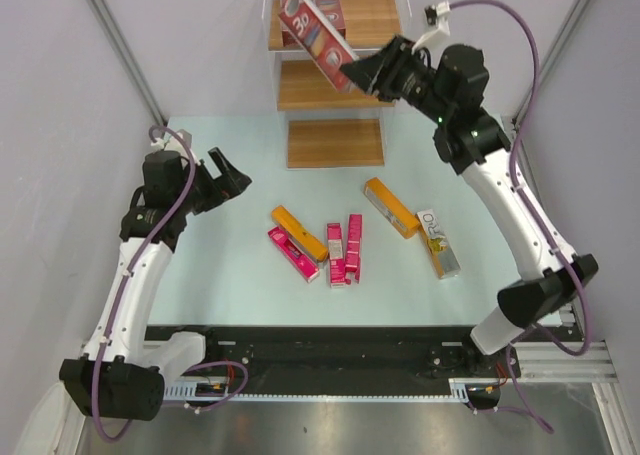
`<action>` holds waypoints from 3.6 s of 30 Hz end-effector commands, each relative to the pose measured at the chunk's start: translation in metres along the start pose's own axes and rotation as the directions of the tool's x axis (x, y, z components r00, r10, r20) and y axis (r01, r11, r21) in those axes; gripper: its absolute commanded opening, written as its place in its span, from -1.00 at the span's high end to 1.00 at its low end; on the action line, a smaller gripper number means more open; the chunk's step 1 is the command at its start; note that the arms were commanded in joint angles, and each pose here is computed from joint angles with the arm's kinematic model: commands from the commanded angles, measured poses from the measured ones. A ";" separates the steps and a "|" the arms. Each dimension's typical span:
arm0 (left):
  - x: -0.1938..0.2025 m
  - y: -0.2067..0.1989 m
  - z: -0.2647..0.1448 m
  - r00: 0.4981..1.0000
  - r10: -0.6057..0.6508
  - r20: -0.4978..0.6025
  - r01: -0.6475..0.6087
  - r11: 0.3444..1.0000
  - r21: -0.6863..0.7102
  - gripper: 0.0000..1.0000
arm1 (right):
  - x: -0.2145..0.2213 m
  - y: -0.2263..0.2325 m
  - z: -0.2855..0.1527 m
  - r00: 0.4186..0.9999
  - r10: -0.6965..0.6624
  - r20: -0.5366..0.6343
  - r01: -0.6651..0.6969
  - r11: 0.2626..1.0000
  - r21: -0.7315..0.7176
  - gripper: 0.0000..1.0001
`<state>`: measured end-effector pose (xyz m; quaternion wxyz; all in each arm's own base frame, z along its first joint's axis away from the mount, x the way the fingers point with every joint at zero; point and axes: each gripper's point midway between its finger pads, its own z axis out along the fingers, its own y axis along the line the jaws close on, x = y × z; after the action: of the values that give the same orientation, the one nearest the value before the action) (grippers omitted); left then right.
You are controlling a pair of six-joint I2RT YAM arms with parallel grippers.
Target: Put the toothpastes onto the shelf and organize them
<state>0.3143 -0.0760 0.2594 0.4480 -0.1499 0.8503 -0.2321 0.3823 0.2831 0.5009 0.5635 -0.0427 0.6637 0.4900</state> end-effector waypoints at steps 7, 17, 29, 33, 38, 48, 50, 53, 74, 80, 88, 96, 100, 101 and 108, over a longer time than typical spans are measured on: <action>0.011 -0.010 0.007 0.999 0.028 -0.025 -0.027 0.998 0.064 -0.99 | -0.113 -0.031 0.037 0.964 0.108 0.241 -0.113 0.994 0.006 0.62; 0.022 -0.009 0.009 0.998 0.035 -0.049 -0.030 0.996 0.084 -0.99 | -0.116 -0.071 0.054 0.943 0.144 0.301 -0.177 0.980 0.087 0.61; 0.027 -0.006 0.012 0.995 0.058 -0.077 -0.053 0.996 0.067 -1.00 | -0.097 -0.105 0.075 0.933 0.177 0.313 -0.232 0.961 0.148 0.55; 0.027 -0.005 0.012 0.995 0.059 -0.079 -0.054 0.996 0.065 -0.99 | -0.093 -0.106 0.084 0.924 0.195 0.328 -0.252 0.957 0.140 0.48; 0.028 -0.007 0.012 0.994 0.067 -0.087 -0.061 0.996 0.071 -0.99 | -0.084 -0.113 0.093 0.917 0.221 0.331 -0.282 0.948 0.148 0.36; 0.029 -0.007 0.011 0.992 0.076 -0.096 -0.069 0.995 0.074 -0.99 | -0.071 -0.107 0.104 0.926 0.235 0.297 -0.282 0.951 0.129 -0.30; 0.030 -0.007 0.011 0.992 0.078 -0.095 -0.071 0.995 0.073 -0.99 | -0.067 -0.104 0.105 0.932 0.231 0.278 -0.274 0.953 0.128 -0.47; 0.032 -0.005 0.011 0.992 0.078 -0.100 -0.071 0.995 0.070 -0.99 | -0.059 -0.105 0.104 0.941 0.227 0.252 -0.268 0.953 0.142 -0.64; 0.040 -0.001 0.011 0.989 0.082 -0.124 -0.074 0.995 0.065 -0.99 | -0.062 -0.098 0.047 0.962 -0.138 0.236 0.023 0.902 0.431 -0.99; 0.041 0.000 0.012 0.990 0.075 -0.122 -0.068 0.996 0.062 -0.99 | -0.058 -0.100 0.046 0.962 -0.139 0.234 0.027 0.904 0.427 -0.77; 0.041 0.004 0.013 0.990 0.076 -0.121 -0.072 0.997 0.042 -0.99 | -0.054 -0.106 0.064 0.967 -0.114 0.226 0.021 0.927 0.376 0.28; 0.045 0.007 0.017 0.988 0.077 -0.132 -0.073 0.997 0.033 -0.99 | -0.045 -0.125 0.098 0.974 -0.105 0.200 0.024 0.929 0.370 0.43; 0.046 0.008 0.016 0.988 0.078 -0.133 -0.075 0.997 0.027 -0.99 | -0.051 -0.117 0.100 0.971 -0.104 0.215 0.023 0.937 0.347 0.43; 0.045 0.008 0.016 0.988 0.079 -0.130 -0.076 0.997 0.029 -0.99 | -0.050 -0.115 0.099 0.972 -0.106 0.210 0.029 0.939 0.343 0.43; 0.048 0.008 0.016 0.988 0.080 -0.130 -0.076 0.996 0.039 -1.00 | -0.046 -0.077 0.057 0.964 -0.153 0.220 0.074 0.941 0.329 0.40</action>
<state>0.3006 -0.0946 0.2117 0.3904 -0.1051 0.8833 -0.2373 0.5337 0.2744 0.4370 0.6201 0.0851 0.7069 0.3294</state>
